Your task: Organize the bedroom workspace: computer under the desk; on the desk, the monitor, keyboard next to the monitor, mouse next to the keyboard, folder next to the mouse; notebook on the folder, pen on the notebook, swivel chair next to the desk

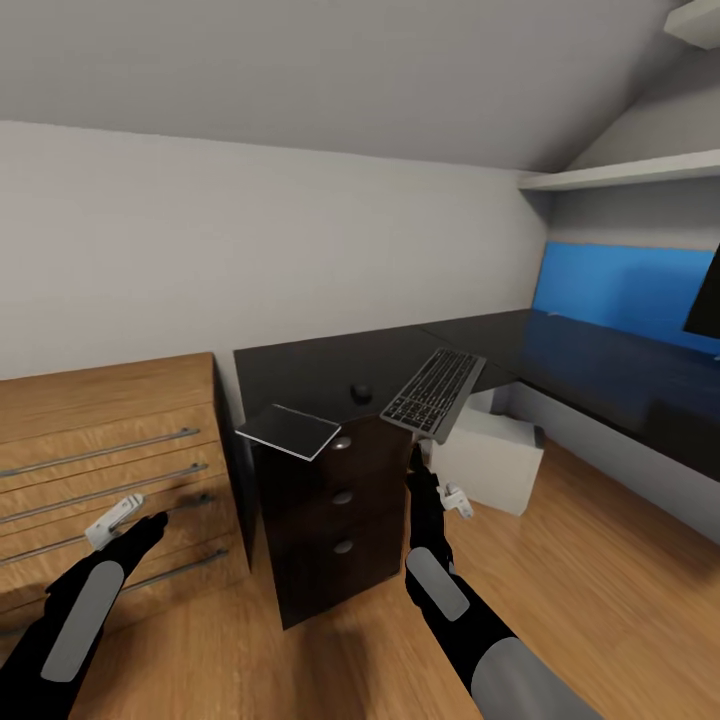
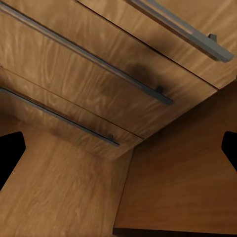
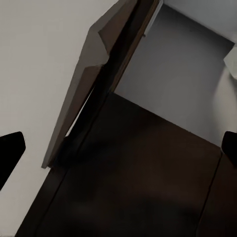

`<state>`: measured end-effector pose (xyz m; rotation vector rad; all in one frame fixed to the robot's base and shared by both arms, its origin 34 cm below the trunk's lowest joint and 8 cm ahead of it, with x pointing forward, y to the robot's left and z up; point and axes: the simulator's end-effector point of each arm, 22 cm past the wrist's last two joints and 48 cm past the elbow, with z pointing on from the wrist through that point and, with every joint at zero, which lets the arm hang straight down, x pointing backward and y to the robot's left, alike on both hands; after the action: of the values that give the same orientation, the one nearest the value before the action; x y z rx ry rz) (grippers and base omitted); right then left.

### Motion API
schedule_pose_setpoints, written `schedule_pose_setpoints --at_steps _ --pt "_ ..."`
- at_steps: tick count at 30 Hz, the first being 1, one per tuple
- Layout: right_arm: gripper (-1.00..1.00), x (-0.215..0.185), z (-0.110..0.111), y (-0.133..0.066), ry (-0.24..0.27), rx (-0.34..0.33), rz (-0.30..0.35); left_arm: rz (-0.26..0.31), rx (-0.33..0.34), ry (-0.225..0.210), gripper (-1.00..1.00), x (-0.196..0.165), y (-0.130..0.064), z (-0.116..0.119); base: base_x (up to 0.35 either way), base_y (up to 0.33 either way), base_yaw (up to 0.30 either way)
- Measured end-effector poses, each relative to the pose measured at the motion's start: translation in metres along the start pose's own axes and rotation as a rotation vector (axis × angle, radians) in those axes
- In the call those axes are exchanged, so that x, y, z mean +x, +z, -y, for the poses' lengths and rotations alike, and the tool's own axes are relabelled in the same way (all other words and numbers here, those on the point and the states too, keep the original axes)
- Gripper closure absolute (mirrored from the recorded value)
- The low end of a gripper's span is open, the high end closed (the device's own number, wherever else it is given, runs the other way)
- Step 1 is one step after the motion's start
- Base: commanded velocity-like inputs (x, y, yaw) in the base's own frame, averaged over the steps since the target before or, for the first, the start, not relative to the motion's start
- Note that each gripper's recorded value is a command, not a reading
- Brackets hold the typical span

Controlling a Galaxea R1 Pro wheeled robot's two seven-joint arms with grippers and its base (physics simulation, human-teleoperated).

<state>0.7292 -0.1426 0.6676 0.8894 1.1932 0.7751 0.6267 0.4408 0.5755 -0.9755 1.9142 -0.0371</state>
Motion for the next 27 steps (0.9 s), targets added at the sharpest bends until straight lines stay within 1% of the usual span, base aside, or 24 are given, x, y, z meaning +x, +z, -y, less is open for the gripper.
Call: schedule_pose_setpoints --at_steps 7,13,24,27 --pt "-1.0 -0.002 -0.004 0.0 0.0 -0.007 0.004 0.001 0.005 -0.001 -1.0 -0.001 -0.002 0.002 0.0 0.0 0.119" --pt "-1.0 -0.001 -0.005 0.0 -0.002 -0.009 -0.001 -0.005 0.008 0.005 -1.0 0.003 -0.001 0.004 0.0 0.0 0.015" --pt "-1.0 0.016 -0.016 -0.006 -0.024 -0.045 -0.045 -0.007 0.008 0.007 -1.0 0.004 -0.001 0.004 0.001 0.0 0.001" --pt "-1.0 0.017 -0.016 -0.007 -0.023 -0.046 -0.048 -0.008 0.009 0.006 -1.0 0.004 -0.001 0.004 0.155 0.022 0.0"
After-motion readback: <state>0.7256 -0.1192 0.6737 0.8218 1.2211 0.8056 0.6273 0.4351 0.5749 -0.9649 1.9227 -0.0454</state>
